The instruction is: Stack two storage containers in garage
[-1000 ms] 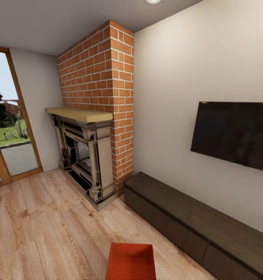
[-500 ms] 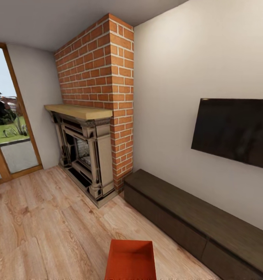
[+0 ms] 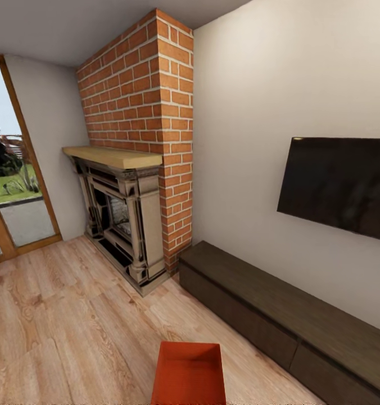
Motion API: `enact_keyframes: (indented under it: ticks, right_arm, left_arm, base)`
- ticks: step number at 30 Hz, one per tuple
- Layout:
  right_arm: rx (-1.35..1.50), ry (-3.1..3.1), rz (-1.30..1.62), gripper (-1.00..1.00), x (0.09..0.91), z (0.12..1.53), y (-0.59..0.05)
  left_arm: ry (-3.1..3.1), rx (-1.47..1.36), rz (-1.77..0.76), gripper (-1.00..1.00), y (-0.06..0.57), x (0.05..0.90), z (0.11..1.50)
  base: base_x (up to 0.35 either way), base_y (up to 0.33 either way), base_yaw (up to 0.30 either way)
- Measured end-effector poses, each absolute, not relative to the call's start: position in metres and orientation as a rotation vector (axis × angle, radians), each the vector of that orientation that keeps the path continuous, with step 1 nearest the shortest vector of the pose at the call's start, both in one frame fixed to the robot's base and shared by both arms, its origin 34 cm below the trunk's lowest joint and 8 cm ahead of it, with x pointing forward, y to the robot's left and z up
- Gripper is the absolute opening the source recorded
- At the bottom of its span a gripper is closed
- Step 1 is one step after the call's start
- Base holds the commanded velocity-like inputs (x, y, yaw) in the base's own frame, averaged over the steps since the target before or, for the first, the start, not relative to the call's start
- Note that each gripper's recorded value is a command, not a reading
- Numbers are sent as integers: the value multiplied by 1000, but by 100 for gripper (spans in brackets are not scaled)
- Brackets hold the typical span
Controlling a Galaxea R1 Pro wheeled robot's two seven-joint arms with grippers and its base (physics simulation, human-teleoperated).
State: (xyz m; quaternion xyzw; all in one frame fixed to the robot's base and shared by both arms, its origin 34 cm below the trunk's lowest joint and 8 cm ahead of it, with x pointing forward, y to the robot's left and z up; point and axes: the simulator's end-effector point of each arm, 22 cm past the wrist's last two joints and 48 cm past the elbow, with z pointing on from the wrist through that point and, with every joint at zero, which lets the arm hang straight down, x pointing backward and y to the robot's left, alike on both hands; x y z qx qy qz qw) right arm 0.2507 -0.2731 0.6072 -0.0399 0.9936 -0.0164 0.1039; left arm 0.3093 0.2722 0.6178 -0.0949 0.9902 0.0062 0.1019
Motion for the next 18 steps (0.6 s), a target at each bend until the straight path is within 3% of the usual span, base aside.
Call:
enact_keyframes:
  ticks: [18]
  right_arm:
    - [-117, 2959, -48, 100, 240, 604, -274]
  left_arm:
    - [2952, -282, 22, 100, 272, 299, 613]
  base:
    - [0, 0, 0]
